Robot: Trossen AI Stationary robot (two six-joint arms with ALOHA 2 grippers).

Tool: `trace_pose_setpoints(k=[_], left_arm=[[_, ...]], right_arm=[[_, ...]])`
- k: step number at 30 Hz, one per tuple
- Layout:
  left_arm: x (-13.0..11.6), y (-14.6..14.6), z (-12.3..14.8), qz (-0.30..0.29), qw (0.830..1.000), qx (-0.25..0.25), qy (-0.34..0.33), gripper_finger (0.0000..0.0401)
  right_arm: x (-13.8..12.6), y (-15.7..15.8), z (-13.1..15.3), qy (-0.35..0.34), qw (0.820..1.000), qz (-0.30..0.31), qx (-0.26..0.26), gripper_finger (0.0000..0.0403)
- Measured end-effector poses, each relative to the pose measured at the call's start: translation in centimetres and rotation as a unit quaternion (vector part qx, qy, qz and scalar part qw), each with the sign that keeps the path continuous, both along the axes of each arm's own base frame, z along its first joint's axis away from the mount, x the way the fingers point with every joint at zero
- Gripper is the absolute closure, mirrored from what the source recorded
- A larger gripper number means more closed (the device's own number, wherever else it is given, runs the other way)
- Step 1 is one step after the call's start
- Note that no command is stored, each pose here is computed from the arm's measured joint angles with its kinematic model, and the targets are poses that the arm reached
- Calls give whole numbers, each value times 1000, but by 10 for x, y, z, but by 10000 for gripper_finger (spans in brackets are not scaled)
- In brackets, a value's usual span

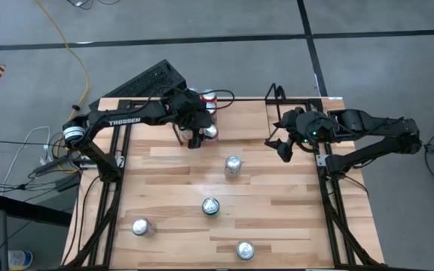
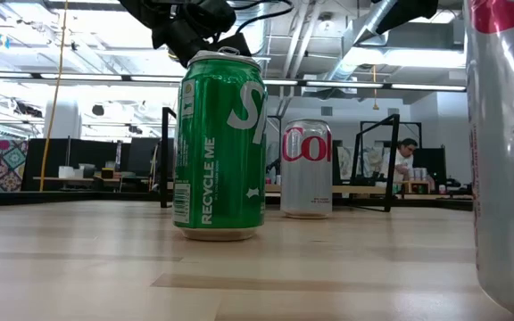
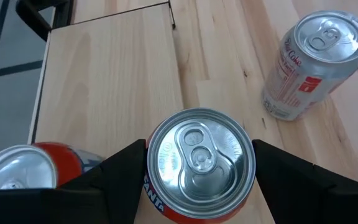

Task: Place canned beverage on shelf
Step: Put the red soda can on the shelf aligned with the other red soda cans

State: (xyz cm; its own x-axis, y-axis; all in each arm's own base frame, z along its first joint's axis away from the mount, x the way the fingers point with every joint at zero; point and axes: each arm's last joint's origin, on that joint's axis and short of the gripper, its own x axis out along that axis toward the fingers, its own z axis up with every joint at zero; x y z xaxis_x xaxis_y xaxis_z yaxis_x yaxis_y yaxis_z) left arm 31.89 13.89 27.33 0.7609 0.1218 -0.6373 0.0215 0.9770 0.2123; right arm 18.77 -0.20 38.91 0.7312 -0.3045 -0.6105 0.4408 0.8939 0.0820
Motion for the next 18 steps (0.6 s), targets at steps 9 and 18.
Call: trace_pose_setpoints(k=[9, 18], left_arm=[[-2, 4, 5, -12, 1000, -7, -9, 143], [-2, 5, 7, -12, 1000, 0, -16, 143]], right_arm=[[-1, -1, -1, 4, 1000, -2, 0, 51], [-1, -1, -1, 6, 1000, 0, -2, 51]])
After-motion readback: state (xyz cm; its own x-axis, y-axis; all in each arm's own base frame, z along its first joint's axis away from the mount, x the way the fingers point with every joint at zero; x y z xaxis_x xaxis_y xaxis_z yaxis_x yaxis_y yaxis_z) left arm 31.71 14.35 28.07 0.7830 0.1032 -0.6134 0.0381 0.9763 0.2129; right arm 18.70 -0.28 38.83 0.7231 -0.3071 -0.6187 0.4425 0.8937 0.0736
